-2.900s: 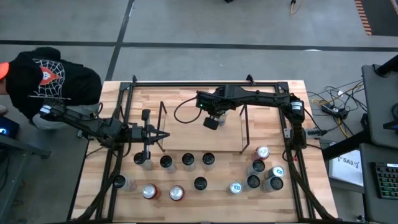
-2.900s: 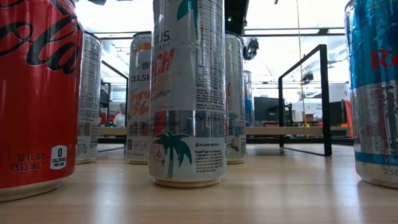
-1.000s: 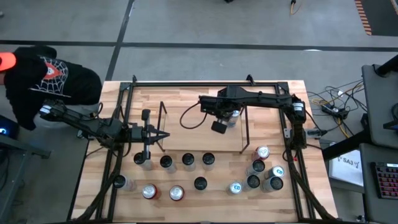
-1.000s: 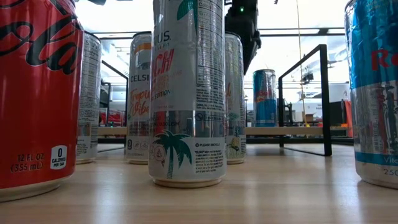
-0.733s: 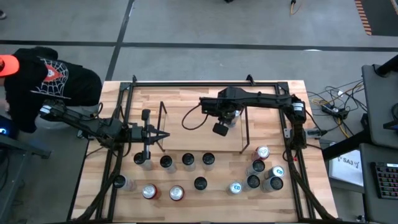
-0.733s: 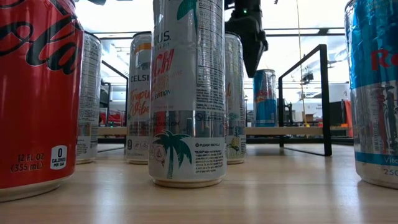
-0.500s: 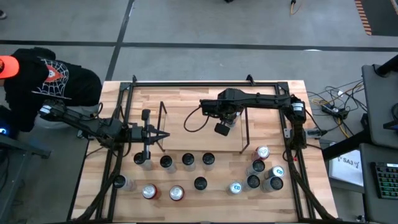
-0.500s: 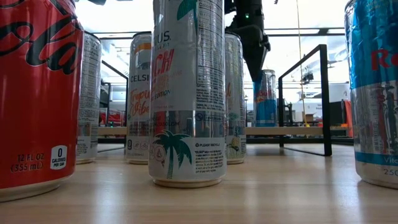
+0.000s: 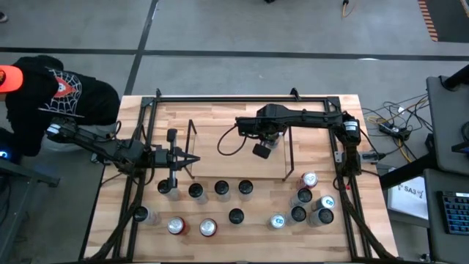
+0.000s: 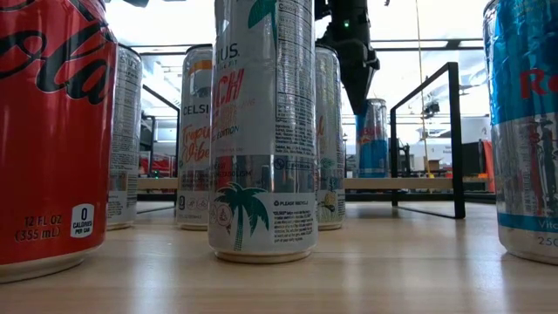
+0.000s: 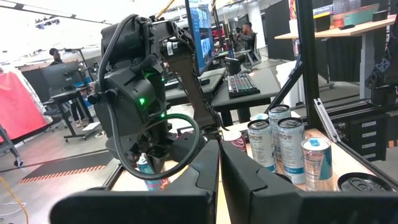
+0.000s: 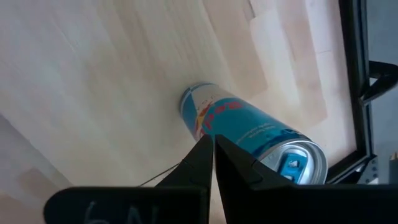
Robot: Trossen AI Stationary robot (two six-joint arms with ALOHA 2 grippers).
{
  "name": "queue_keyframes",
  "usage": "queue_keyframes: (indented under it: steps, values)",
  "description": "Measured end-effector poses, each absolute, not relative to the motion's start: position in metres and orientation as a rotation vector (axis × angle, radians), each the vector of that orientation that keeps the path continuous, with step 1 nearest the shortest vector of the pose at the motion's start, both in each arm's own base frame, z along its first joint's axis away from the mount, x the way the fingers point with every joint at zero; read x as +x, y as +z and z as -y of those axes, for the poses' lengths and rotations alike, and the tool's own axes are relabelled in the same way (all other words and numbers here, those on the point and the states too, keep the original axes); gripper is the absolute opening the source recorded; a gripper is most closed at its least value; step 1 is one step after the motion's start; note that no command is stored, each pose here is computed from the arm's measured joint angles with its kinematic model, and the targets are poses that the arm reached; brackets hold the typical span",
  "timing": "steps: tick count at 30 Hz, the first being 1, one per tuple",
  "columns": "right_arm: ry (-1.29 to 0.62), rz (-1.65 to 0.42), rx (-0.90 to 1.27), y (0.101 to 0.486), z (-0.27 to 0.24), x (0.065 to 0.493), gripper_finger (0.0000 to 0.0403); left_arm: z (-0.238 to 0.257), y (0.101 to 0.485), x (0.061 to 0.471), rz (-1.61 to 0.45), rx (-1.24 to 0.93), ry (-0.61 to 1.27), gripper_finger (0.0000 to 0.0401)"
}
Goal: Place canned beverage on shelf
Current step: Put the top left blue soda can on the shelf, then put the top white and pink soda can on the shelf
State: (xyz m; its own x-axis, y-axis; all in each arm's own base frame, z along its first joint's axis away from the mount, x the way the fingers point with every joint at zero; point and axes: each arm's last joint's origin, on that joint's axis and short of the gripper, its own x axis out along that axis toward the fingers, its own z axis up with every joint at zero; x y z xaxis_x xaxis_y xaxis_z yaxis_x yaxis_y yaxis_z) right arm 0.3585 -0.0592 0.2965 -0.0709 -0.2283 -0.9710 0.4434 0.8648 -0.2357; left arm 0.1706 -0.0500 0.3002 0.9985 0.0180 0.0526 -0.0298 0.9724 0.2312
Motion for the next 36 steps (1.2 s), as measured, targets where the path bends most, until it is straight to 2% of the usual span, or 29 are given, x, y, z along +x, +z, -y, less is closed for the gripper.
queue_keyframes:
  steps: [29, 36]
  values:
    - [-0.611, -1.592, 0.11, 0.288, 0.066, 0.354, 0.0009, 0.05, 0.3, 0.171, 0.05, 0.234, 0.024, 0.0]
    - [-0.581, -1.519, 0.084, 0.306, 0.049, 0.359, 0.0009, 0.05, 0.3, 0.171, 0.051, 0.234, 0.024, 0.0]
